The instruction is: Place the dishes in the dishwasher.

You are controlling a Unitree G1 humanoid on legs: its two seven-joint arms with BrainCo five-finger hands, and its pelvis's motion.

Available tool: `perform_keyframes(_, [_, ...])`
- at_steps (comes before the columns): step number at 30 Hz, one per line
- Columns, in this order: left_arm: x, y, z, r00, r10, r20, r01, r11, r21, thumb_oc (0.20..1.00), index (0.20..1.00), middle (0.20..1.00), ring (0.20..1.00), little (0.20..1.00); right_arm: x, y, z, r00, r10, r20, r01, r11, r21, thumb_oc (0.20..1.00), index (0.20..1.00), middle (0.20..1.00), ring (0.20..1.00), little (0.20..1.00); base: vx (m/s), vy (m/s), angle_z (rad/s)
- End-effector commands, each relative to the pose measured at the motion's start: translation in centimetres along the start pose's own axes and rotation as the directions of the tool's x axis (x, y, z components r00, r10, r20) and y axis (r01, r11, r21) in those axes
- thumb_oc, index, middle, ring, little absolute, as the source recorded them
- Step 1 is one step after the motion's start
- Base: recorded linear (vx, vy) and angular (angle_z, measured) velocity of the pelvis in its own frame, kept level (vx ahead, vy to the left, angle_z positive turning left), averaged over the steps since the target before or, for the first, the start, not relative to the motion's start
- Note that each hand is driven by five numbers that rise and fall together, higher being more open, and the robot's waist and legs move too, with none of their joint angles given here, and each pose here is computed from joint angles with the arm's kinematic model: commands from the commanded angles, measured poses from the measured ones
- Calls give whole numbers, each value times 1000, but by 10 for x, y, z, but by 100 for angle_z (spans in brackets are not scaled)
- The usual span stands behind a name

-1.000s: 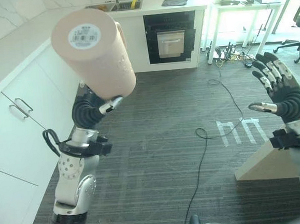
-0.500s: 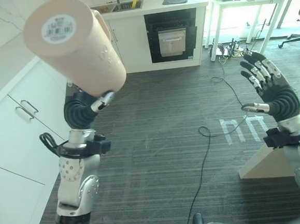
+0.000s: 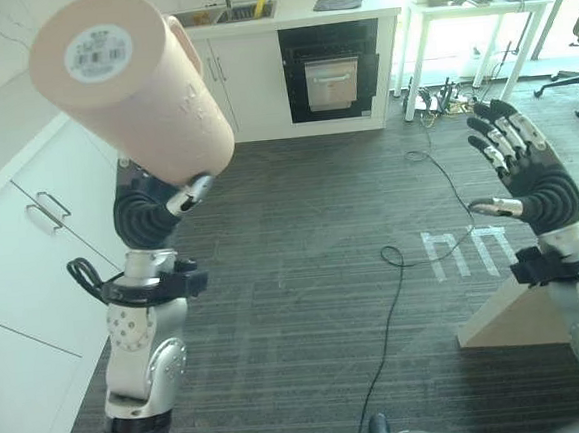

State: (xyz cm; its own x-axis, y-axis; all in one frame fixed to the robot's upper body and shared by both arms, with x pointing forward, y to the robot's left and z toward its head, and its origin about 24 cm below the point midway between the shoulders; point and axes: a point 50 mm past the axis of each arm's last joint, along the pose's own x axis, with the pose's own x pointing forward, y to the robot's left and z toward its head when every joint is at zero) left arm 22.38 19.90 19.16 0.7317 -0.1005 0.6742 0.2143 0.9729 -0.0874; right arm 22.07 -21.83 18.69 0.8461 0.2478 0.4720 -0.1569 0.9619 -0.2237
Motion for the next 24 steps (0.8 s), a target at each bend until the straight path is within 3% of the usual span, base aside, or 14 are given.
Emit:
perform_keyframes(1, [6, 5, 13, 996, -33, 81, 31, 999, 17, 200, 200, 200, 200, 200, 4, -6, 21, 991, -13, 137, 9, 1000, 26, 1000, 1000, 1000, 1000, 1000, 49, -216, -7])
perform_keyframes(4, [1, 4, 10, 997, -35, 68, 35, 999, 1, 200, 200, 200, 200, 200, 2, -7, 22, 989, 1, 145, -2, 1000, 4, 1000, 1000, 1000, 1000, 1000, 268, -139, -5])
perform_keyframes(11, [-15, 15, 7, 999, -3, 40, 3, 1000, 1, 200, 200, 200, 200, 200, 0, -9, 20, 990, 45, 137, -49, 998, 28, 1000, 1000, 1000, 1000, 1000, 602, 344, -32])
perform_keyframes(18, [0, 9, 10, 996, -78, 32, 77, 997, 30, 200, 200, 200, 200, 200, -8, -4, 20, 987, -16, 157, 5, 998, 69, 1000, 1000, 1000, 1000, 1000, 500, 354, -30])
perform_keyframes(24, [4, 8, 7, 994, -106, -10, 106, 993, 45, 200, 200, 200, 200, 200, -3, 8, 10, 993, -19, 118, 10, 997, 76, 1000, 1000, 1000, 1000, 1000, 458, 157, 47])
